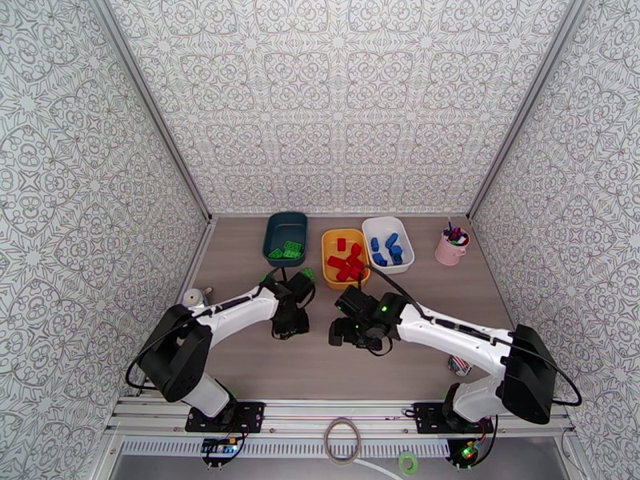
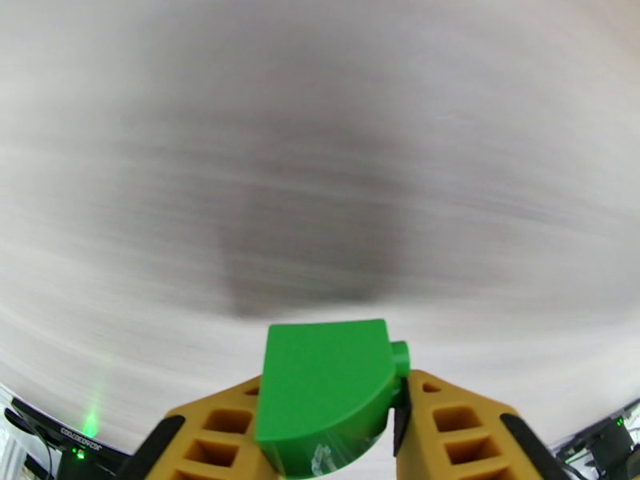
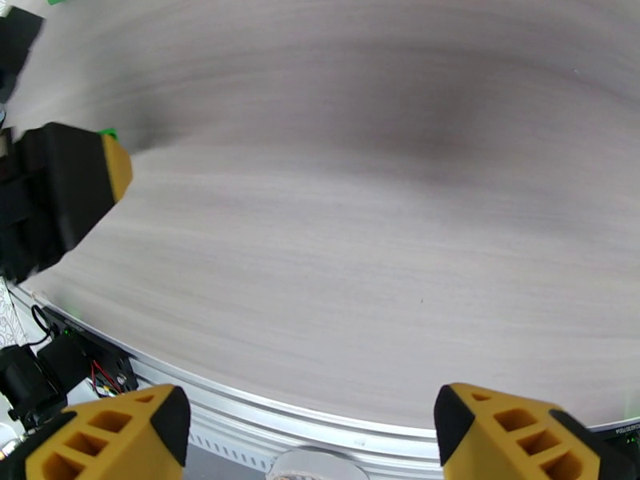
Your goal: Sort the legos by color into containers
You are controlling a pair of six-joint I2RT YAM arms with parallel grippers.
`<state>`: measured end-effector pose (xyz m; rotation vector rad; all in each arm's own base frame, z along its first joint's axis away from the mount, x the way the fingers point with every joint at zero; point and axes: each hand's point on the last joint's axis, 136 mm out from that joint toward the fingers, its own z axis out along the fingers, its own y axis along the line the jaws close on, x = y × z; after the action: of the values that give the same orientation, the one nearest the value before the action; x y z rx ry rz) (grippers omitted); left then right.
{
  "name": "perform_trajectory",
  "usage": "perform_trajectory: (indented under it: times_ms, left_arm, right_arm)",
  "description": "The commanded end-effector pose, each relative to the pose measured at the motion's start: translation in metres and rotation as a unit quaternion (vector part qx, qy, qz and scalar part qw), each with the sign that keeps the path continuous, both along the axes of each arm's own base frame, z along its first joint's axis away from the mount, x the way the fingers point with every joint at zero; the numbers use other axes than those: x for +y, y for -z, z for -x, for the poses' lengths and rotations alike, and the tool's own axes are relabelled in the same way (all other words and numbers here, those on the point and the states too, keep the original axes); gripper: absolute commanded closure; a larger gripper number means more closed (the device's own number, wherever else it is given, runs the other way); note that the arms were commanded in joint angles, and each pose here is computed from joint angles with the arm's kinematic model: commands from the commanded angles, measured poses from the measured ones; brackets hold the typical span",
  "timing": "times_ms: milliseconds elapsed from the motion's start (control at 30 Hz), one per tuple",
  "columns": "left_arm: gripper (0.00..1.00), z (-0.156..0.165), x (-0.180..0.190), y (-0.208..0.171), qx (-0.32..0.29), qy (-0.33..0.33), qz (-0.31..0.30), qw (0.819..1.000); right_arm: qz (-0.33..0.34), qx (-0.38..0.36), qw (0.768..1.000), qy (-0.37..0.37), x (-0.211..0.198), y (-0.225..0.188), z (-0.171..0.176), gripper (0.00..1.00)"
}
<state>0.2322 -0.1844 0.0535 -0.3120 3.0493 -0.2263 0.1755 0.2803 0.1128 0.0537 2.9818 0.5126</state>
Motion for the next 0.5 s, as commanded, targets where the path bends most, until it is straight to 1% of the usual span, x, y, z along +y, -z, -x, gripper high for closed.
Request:
perform_trajectory:
  times_ms: [0,133,300,433,467]
  left_arm:
    - [0.66,-0.018,-0.006,-0.032,-0.035,0.016,0.035,0.999]
    - [0.66,-0.047,-0.01,-0.063,-0.074,0.01,0.081,0.994]
    - [0.66,-0.098,0.007,-0.097,-0.118,-0.03,0.123,0.985]
    - [0.66,-0.142,0.027,-0.113,-0.142,-0.063,0.138,0.978]
    - [0.66,-0.152,0.028,-0.116,-0.14,-0.065,0.151,0.976]
  right_arm:
    - [-0.044,-0.013,0.999,-0.018,0.023,-0.015,-0.016,0.15]
    - [-0.089,-0.011,0.996,-0.024,0.04,-0.023,-0.034,0.15]
    - [-0.143,-0.013,0.99,-0.007,0.053,-0.039,-0.072,0.15]
    - [-0.152,-0.015,0.988,0.0,0.052,-0.049,-0.096,0.15]
    - [-0.151,-0.017,0.988,0.001,0.05,-0.051,-0.102,0.15]
